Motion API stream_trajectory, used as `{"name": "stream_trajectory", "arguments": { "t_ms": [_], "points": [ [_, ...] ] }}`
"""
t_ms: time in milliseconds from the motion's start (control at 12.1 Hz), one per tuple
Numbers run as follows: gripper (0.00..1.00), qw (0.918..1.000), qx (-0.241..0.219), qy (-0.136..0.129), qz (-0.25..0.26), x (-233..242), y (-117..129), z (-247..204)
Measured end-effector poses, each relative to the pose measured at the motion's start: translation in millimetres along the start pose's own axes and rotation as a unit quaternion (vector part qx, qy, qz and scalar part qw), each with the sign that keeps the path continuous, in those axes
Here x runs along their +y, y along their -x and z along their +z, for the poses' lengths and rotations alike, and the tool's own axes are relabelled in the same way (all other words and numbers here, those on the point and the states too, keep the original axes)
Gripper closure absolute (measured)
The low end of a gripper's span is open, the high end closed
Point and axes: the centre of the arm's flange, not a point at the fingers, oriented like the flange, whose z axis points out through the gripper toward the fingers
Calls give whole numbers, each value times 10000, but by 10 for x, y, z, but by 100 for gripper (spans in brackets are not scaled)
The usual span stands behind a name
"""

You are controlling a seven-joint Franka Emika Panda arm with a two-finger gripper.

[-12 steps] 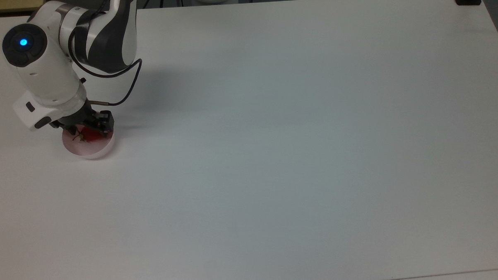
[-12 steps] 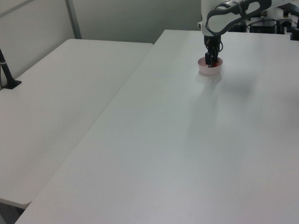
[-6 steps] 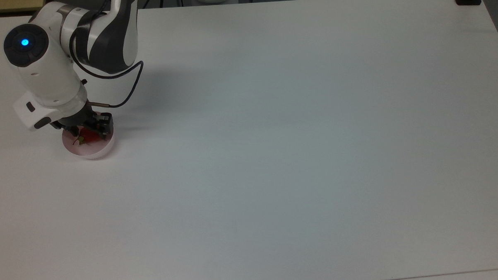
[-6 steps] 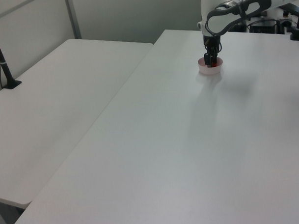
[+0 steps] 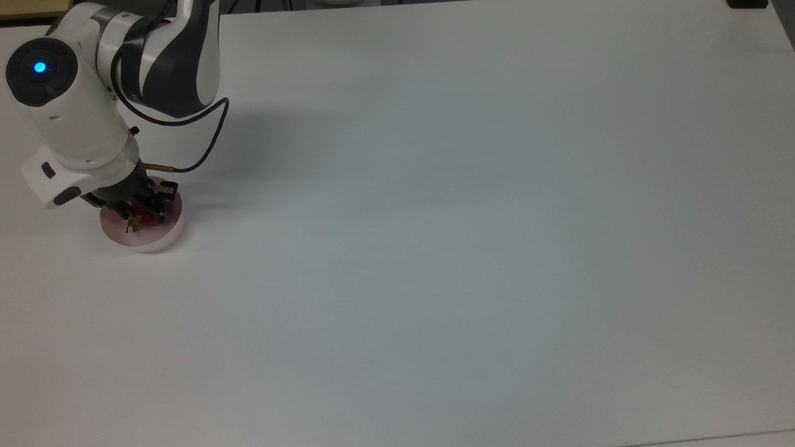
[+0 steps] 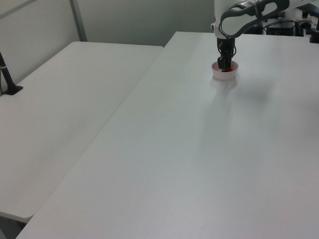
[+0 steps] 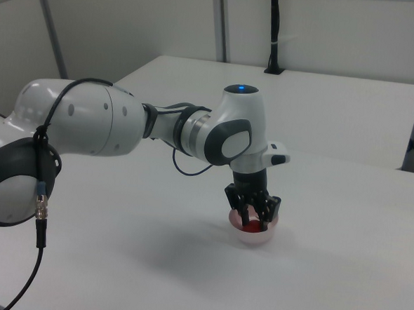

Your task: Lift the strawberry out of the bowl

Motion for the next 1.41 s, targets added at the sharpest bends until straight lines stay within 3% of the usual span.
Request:
{"name": "stream_trajectory", "arguments": {
  "t_ms": [496, 744, 827, 992, 1323, 1406],
  "points": [
    [48, 9998, 190, 52, 44, 51, -15, -252],
    [40, 9998, 166, 46, 45, 50, -6, -227],
    [27, 9999, 146, 41, 43, 46, -2, -204],
    [20, 9999, 52, 15, 112, 26, 28, -102],
    [24, 9996, -166, -41, 246, -21, 91, 143],
    [37, 9995, -153, -38, 258, -19, 87, 128]
  ]
}}
